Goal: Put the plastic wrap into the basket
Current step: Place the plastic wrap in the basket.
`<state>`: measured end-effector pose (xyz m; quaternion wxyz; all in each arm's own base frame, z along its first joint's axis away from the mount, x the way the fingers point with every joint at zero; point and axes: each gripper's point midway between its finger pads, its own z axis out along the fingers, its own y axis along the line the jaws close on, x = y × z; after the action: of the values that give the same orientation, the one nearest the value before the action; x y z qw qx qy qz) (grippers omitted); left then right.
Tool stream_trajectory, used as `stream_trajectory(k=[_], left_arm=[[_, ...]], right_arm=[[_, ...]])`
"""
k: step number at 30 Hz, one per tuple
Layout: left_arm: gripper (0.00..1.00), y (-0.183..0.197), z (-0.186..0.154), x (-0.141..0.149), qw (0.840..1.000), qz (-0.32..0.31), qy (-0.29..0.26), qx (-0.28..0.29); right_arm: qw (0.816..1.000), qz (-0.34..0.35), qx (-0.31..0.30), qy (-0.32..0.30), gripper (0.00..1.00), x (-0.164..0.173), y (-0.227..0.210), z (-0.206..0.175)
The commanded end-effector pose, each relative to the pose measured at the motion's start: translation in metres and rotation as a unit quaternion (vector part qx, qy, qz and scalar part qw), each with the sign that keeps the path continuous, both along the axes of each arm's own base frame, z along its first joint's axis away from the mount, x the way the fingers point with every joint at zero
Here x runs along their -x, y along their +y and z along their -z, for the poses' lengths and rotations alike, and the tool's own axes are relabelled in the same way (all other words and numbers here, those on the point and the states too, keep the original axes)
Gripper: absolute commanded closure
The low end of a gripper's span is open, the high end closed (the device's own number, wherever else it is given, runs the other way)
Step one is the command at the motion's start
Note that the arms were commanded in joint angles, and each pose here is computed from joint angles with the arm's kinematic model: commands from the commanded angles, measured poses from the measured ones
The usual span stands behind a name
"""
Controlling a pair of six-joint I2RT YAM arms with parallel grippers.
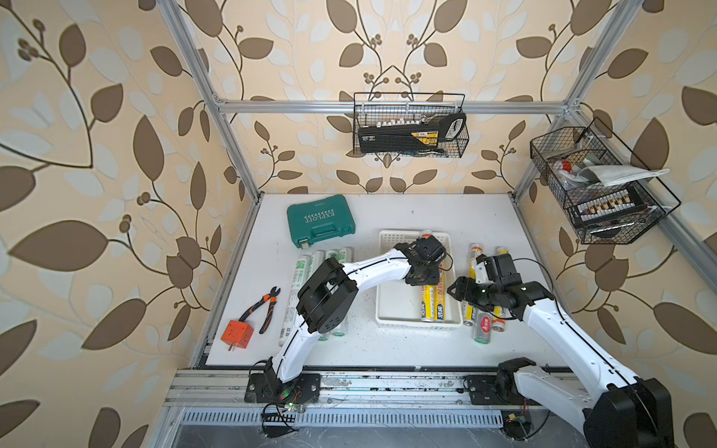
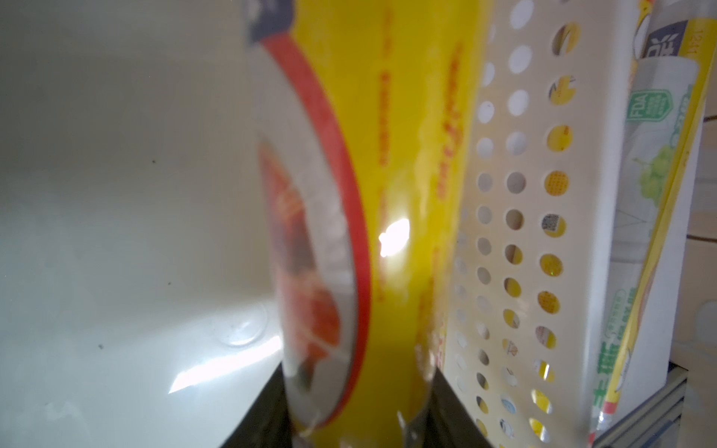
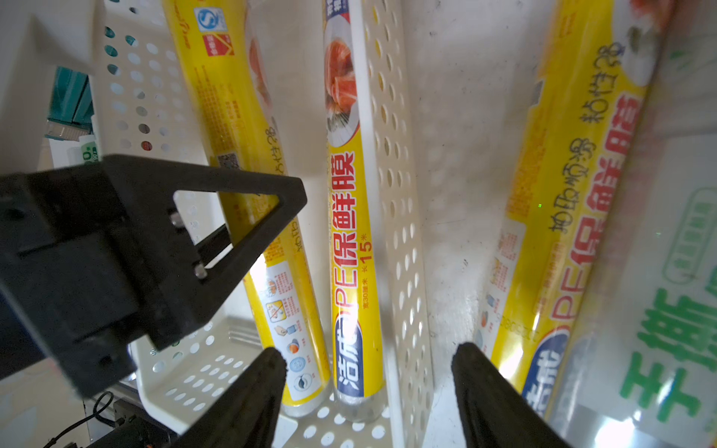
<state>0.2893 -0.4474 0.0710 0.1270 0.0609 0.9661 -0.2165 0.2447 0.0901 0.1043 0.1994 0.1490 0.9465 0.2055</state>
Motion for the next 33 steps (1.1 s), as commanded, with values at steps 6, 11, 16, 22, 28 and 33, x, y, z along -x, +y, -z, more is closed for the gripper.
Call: stream_trajectory(k=[6, 11, 16, 22, 28, 33], left_arm=[[0.51, -0.012, -0.006, 0.003, 1.000, 0.007, 0.003, 0.022], [0.50, -0.013, -0.002, 0.002, 1.000, 0.003, 0.002, 0.021], [0.50, -0.014, 0.006, 0.001, 1.000, 0.000, 0.005, 0.020], [0.50, -0.015, 0.014, 0.002, 1.000, -0.003, 0.013, 0.022], [0.50, -0.025, 0.013, 0.006, 0.998, 0.006, 0.022, 0.054], [0.49, -0.032, 0.006, 0.008, 0.994, -0.012, 0.031, 0.102]], right_arm=[[1.000, 0.002, -0.012, 0.013, 0.29, 0.003, 0.003, 0.010], [1.000, 0.003, -0.017, 0.013, 0.29, 0.003, 0.004, 0.011], [1.000, 0.003, -0.019, 0.014, 0.29, 0.003, 0.005, 0.012], [1.000, 0.003, -0.020, 0.017, 0.29, 0.003, 0.005, 0.014], [0.999, 0.004, -0.026, 0.020, 0.29, 0.003, 0.007, 0.017], [0.999, 0.003, -0.032, 0.020, 0.29, 0.002, 0.009, 0.017]])
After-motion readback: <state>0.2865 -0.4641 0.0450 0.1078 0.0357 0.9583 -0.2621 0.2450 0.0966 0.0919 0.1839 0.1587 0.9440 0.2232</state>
